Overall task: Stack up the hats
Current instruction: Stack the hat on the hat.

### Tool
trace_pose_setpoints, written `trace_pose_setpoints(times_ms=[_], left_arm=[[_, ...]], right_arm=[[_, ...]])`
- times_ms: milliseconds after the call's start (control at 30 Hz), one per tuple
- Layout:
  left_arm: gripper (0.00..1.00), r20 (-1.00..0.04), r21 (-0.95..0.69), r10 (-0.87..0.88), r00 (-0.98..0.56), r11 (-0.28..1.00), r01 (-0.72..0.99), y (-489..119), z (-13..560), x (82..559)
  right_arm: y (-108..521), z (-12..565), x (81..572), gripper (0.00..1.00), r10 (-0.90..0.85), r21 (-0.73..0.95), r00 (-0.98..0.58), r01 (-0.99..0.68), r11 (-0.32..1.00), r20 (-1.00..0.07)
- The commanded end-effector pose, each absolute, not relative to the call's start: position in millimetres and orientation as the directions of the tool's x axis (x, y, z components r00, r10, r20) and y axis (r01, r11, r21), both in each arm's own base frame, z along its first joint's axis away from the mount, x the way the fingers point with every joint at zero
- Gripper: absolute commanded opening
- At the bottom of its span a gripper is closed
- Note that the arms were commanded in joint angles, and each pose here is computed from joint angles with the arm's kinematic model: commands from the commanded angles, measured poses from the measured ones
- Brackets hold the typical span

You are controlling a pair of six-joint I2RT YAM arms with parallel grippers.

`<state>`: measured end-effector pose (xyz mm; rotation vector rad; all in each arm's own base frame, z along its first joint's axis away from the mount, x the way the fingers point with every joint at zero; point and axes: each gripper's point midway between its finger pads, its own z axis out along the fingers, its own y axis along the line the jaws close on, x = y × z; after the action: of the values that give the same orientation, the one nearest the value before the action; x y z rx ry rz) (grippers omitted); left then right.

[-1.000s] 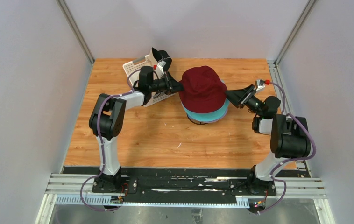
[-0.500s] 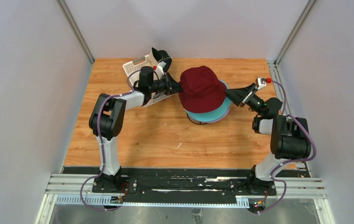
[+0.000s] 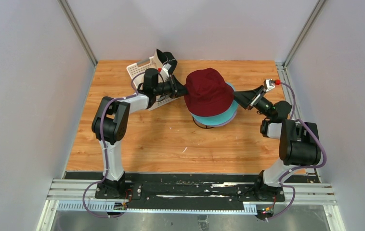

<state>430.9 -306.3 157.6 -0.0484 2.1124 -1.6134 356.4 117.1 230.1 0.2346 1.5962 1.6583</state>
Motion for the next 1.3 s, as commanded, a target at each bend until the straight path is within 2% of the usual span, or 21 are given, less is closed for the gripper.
trace_pose_setpoints(times_ms=[0,567,900,1167,1267], left_arm=[[0.17,-0.371,-0.907,-0.299,-0.879,0.318,0.275,-307.7,160.6,435.1],[0.17,-0.402,-0.895,-0.274,-0.874,0.319,0.312,-323.9,178.4,427.9],[0.17,-0.419,-0.88,-0.266,-0.868,0.355,0.316,-321.6,177.0,426.4],[0.17,-0.432,-0.868,-0.255,-0.865,0.378,0.322,-324.6,176.4,425.8],[0.17,-0.436,-0.865,-0.251,-0.864,0.382,0.325,-326.5,177.3,426.1]], right_arm=[[121.7,247.4,351.0,0.54,0.61,0.863,-0.65,-0.491,0.118,-0.453],[160.8,264.7,348.4,0.54,0.558,0.85,-0.691,-0.525,0.05,-0.46],[154.5,241.2,350.3,0.53,0.581,0.894,-0.716,-0.444,0.049,-0.387],[159.2,254.5,354.2,0.53,0.571,0.871,-0.703,-0.489,0.047,-0.425],[161.8,260.9,354.1,0.51,0.568,0.862,-0.698,-0.505,0.042,-0.436]])
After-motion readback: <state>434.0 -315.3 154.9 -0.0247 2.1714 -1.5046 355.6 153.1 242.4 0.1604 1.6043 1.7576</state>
